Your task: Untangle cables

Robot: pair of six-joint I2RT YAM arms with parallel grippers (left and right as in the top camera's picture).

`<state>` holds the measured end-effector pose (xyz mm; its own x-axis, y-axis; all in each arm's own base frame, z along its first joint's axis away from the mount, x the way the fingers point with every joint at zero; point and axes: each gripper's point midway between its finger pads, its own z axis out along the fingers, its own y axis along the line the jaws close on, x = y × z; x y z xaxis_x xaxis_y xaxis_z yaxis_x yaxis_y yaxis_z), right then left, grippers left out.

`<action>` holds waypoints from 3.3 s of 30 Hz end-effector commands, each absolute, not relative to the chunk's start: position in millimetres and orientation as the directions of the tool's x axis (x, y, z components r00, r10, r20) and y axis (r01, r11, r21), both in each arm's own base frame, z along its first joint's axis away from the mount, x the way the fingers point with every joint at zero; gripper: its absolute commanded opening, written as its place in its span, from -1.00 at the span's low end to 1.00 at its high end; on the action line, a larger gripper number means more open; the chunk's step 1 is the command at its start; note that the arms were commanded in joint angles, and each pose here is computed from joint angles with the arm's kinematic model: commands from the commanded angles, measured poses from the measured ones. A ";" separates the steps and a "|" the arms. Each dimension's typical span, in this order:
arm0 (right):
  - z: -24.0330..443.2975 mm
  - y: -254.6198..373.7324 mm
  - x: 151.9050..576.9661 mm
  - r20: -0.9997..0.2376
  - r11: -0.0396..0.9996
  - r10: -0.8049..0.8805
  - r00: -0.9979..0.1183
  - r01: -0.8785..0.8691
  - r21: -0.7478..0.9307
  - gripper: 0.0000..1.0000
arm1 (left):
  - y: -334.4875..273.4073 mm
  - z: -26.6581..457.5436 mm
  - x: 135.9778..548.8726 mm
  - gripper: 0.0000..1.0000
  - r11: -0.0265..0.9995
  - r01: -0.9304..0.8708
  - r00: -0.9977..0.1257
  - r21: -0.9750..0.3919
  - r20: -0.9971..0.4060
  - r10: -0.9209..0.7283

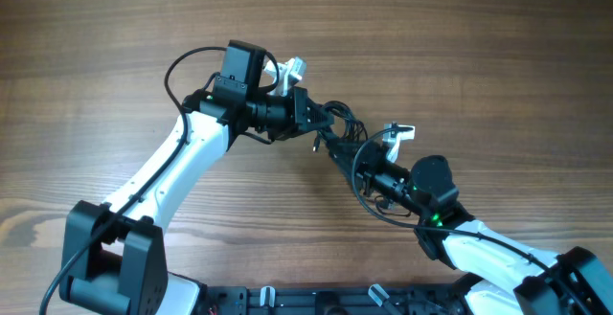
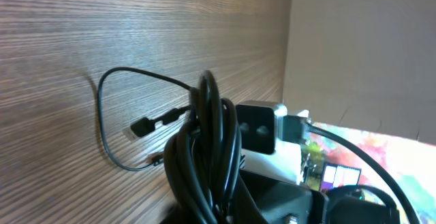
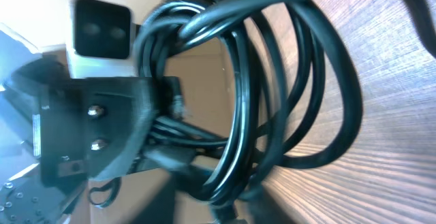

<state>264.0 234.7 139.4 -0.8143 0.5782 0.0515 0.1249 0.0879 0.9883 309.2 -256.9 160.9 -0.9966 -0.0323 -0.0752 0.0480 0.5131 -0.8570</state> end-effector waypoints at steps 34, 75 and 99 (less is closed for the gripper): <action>121.5 208.0 289.4 0.149 0.030 0.750 -0.644 0.258 0.966 -0.91 | -236.0 119.1 323.0 0.57 0.716 -0.320 -0.910 -0.620 -0.009 -0.414; 165.5 203.5 263.8 -0.541 0.271 0.369 -0.756 -0.469 0.841 0.99 | -204.2 156.9 347.5 -0.92 0.521 0.463 -0.868 -0.717 -0.486 0.103; 142.9 190.2 260.1 -0.607 0.334 0.277 -0.745 -0.518 0.788 -0.91 | -277.8 160.6 242.4 -0.75 0.198 0.658 -0.721 -0.726 -0.532 0.444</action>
<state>261.5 190.7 144.5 -0.7388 0.2809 -0.6126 -0.5210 0.3386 0.7836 244.4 -275.0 155.4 -0.7430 0.4355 -0.5083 0.6349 0.2181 -0.7412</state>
